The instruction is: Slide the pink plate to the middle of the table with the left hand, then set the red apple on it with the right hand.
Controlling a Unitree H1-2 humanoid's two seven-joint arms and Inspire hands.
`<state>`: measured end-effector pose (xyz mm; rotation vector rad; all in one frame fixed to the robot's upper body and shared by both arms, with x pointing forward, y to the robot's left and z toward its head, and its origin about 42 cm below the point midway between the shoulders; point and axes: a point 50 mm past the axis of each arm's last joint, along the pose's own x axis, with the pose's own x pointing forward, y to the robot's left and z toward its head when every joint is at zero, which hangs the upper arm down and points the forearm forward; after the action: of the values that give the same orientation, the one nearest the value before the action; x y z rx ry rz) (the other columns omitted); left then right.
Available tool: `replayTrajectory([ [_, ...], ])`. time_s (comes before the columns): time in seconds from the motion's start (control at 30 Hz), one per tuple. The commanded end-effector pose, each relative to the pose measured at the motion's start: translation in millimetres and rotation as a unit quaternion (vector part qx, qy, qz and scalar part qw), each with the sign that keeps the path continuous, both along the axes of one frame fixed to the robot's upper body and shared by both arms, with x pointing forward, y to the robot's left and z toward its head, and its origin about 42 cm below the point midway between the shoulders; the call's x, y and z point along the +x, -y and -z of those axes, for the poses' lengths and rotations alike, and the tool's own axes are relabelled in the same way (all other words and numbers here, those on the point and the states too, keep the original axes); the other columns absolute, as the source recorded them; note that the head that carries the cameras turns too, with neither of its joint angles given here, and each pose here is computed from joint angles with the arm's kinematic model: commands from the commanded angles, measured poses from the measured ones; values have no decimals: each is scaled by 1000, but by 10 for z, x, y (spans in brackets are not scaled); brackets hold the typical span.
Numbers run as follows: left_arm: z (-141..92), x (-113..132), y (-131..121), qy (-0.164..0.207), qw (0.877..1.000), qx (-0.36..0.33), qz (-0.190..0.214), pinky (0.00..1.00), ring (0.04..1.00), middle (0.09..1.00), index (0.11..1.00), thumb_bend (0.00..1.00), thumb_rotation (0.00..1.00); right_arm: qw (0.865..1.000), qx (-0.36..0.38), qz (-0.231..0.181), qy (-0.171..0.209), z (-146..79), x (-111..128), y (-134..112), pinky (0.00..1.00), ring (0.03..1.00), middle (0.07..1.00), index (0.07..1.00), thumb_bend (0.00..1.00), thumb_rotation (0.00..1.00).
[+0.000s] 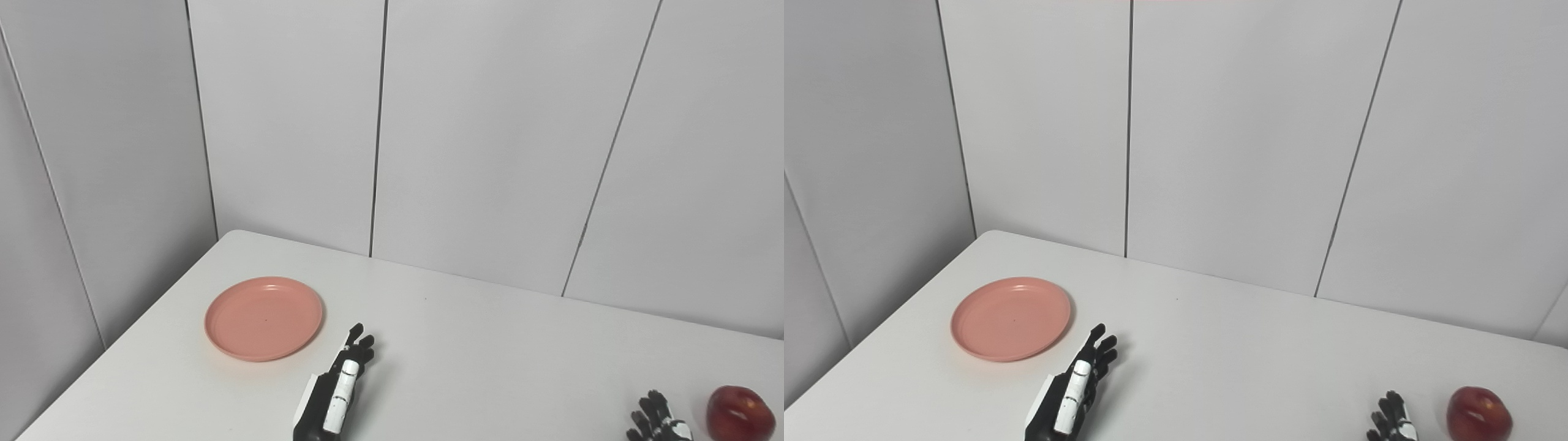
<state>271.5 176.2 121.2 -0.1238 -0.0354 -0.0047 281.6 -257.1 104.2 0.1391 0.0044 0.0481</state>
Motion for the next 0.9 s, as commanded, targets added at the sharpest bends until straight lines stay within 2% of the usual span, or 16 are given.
replayTrajectory([
  [0.0, -190, 63, -40, 33, 999, 2, 9, 1000, 932, 941, 948, 712, 995, 999, 13, 3, -46, 222, -160, -6, 1000, 1000, 993, 981, 873, 1000],
  [0.3, -435, 272, -143, 53, 998, 1, 20, 1000, 935, 921, 921, 780, 971, 999, 9, 3, -47, 217, -182, 2, 1000, 1000, 986, 972, 878, 1000],
  [0.47, -570, 393, -230, 64, 997, -13, 35, 1000, 930, 909, 896, 832, 1000, 999, 7, 4, -46, 216, -190, 6, 1000, 1000, 983, 968, 867, 1000],
  [0.6, -672, 496, -322, 66, 997, -5, 40, 990, 904, 889, 873, 904, 1000, 999, 9, 4, -46, 211, -194, 7, 1000, 1000, 980, 966, 869, 1000],
  [0.87, -907, 678, -487, 88, 995, 15, 46, 966, 881, 867, 840, 928, 1000, 999, 9, 5, -48, 202, -209, 5, 1000, 1000, 977, 967, 873, 1000],
])
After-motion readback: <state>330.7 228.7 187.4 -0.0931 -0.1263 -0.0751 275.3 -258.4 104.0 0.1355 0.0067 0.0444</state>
